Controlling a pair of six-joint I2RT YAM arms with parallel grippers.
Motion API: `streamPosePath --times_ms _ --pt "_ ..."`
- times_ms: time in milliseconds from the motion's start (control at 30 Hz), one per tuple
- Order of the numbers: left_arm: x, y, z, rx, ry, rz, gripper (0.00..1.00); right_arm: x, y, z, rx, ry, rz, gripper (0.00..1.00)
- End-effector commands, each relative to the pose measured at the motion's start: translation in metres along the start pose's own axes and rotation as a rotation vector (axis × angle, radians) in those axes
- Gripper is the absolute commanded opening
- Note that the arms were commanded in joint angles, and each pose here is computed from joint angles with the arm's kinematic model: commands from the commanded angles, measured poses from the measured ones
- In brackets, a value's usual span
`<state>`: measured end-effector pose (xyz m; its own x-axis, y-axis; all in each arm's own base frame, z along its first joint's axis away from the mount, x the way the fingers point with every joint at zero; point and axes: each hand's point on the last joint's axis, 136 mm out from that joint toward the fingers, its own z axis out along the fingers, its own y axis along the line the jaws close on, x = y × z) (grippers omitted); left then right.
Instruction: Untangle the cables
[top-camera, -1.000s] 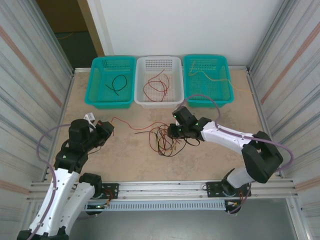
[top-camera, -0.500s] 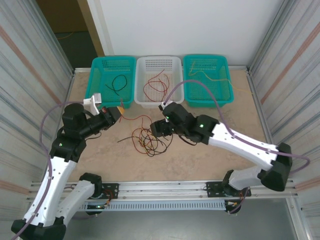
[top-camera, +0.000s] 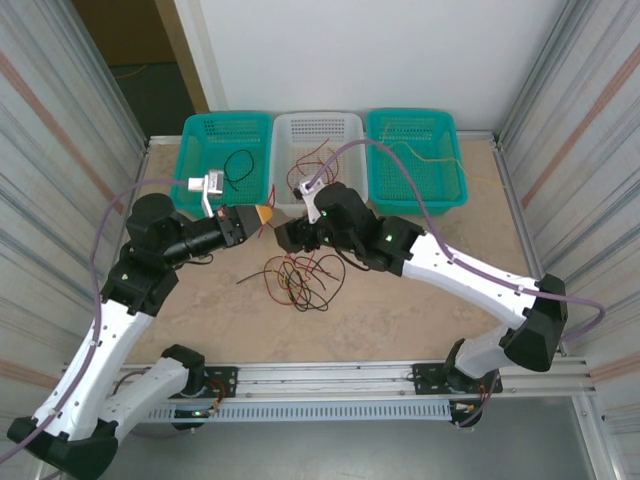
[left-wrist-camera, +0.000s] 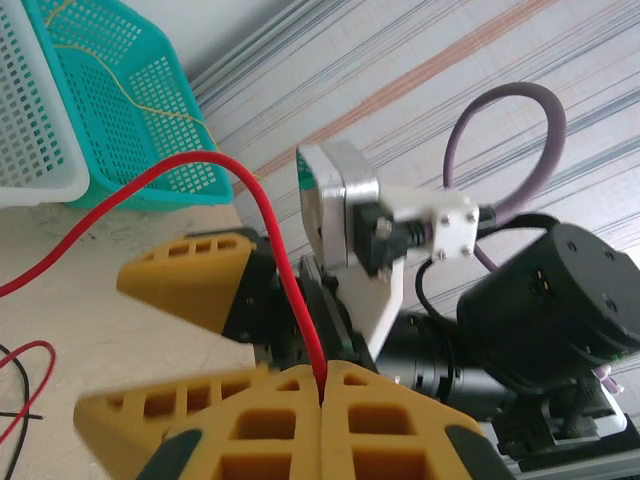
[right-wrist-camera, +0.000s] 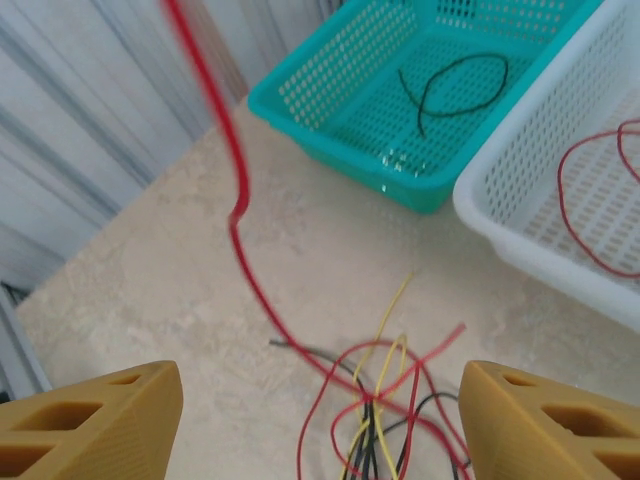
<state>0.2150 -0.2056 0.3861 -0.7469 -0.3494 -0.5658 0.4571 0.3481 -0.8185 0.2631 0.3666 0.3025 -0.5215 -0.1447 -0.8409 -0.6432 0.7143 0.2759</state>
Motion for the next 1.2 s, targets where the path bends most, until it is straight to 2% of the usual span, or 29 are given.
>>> streamPosePath --times_ms 0,267,367,467,600,700,767,900,1167 --pt "-0.008 -0.023 -0.004 0.064 -0.022 0.041 0.00 -0.033 0.008 -0.002 -0.083 -0.120 0.057 0.69" --pt "-0.009 -0.024 -0.002 0.072 -0.018 0.024 0.00 -0.043 0.016 0.013 -0.179 -0.158 0.092 0.61" --pt "-0.008 -0.022 -0.001 0.077 -0.018 0.010 0.00 -0.043 0.015 0.023 -0.204 -0.153 0.121 0.54" --pt "-0.008 -0.021 0.000 0.082 -0.016 -0.007 0.00 -0.041 0.011 0.032 -0.201 -0.147 0.135 0.41" --pt "-0.007 -0.022 0.000 0.087 -0.014 -0.016 0.00 -0.035 0.004 0.039 -0.189 -0.127 0.145 0.13" --pt "-0.007 -0.019 -0.005 0.047 -0.021 -0.005 0.00 -0.031 -0.006 0.035 -0.157 -0.128 0.145 0.00" --pt "-0.008 -0.013 -0.007 -0.004 -0.027 0.001 0.00 -0.030 -0.015 0.030 -0.137 -0.132 0.150 0.00" --pt "-0.007 0.019 -0.017 -0.192 -0.047 -0.019 0.00 -0.025 -0.031 0.016 -0.105 -0.135 0.161 0.00" --pt "-0.013 0.051 -0.039 -0.320 -0.101 -0.097 0.00 0.008 -0.033 -0.002 -0.079 -0.071 0.122 0.00"
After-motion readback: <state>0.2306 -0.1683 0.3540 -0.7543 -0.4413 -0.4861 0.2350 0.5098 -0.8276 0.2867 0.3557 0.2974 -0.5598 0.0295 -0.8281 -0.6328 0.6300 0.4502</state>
